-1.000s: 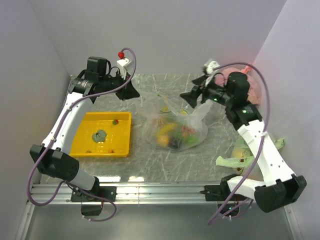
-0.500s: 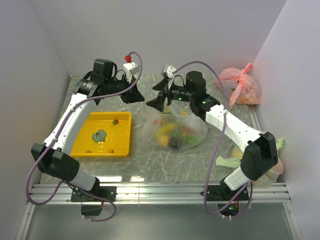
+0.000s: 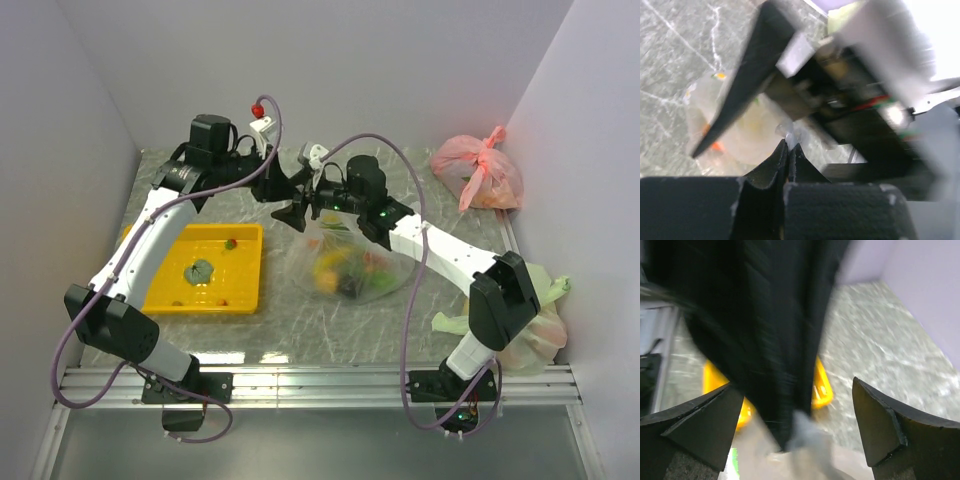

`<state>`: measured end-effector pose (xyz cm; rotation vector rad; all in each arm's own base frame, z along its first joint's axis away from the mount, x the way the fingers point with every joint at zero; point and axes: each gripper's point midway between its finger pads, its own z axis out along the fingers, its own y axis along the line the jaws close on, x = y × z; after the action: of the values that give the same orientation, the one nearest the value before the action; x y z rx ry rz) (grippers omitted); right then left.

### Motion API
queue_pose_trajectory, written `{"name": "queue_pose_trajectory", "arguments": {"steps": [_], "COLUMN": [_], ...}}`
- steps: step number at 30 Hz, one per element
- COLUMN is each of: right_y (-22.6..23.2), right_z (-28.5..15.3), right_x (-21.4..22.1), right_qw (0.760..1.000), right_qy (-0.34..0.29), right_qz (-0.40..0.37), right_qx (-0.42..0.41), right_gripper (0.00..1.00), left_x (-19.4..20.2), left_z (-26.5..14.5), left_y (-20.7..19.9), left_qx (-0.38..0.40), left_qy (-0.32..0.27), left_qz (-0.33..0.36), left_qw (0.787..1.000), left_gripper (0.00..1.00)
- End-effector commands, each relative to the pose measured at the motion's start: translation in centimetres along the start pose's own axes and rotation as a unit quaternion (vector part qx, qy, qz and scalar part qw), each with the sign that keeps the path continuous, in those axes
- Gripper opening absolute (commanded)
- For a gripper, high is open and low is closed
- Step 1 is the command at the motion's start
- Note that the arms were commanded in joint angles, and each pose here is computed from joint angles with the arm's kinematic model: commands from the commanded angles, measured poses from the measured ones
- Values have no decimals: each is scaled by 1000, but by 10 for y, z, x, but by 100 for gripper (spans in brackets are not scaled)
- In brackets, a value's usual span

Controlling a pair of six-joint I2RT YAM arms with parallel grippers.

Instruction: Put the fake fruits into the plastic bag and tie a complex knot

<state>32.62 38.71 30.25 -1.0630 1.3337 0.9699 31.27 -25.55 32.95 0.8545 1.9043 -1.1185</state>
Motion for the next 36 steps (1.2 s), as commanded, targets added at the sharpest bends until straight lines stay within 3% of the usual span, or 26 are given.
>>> {"name": "queue_pose_trajectory", "arguments": {"steps": [1, 10, 16, 25, 26, 28, 29, 32, 33, 36], "right_y": [-21, -23, -20, -7, -1, 7, 10, 16, 19, 19], "right_z": [2, -3, -5, -10, -12, -14, -15, -17, -18, -18], "right_x": [7, 77, 119, 152, 156, 152, 148, 141, 138, 136], "right_qw": [998, 994, 984, 972, 971, 971, 972, 972, 972, 969], "right_qy": [-3, 62, 93, 134, 138, 132, 128, 122, 120, 120], "right_qz": [-18, 49, 126, 189, 194, 199, 198, 200, 202, 215], "right_qx": [54, 81, 85, 39, 31, 17, 8, -9, -19, -31], "right_gripper": [93, 82, 66, 16, 2, 0, 0, 0, 0, 0], "left_x": [-19, -52, -60, -40, -40, -33, -30, -2, 2, 71], "left_z": [-4, -27, -38, -44, -44, -48, -53, -64, -72, -60], "left_y": [-18, -12, 1, 15, 17, 22, 29, 40, 37, 47], "left_qx": [33, 12, -12, -44, -46, -51, -61, -79, -86, -82], "left_qy": [-32, -90, -112, -113, -115, -115, -118, -124, -136, -85], "left_qz": [6, -30, -44, -71, -69, -67, -66, -58, -33, -14], "left_qw": [999, 995, 993, 990, 990, 990, 989, 987, 986, 993], "left_gripper": [0, 0, 0, 0, 1, 25, 45, 65, 77, 89]}}
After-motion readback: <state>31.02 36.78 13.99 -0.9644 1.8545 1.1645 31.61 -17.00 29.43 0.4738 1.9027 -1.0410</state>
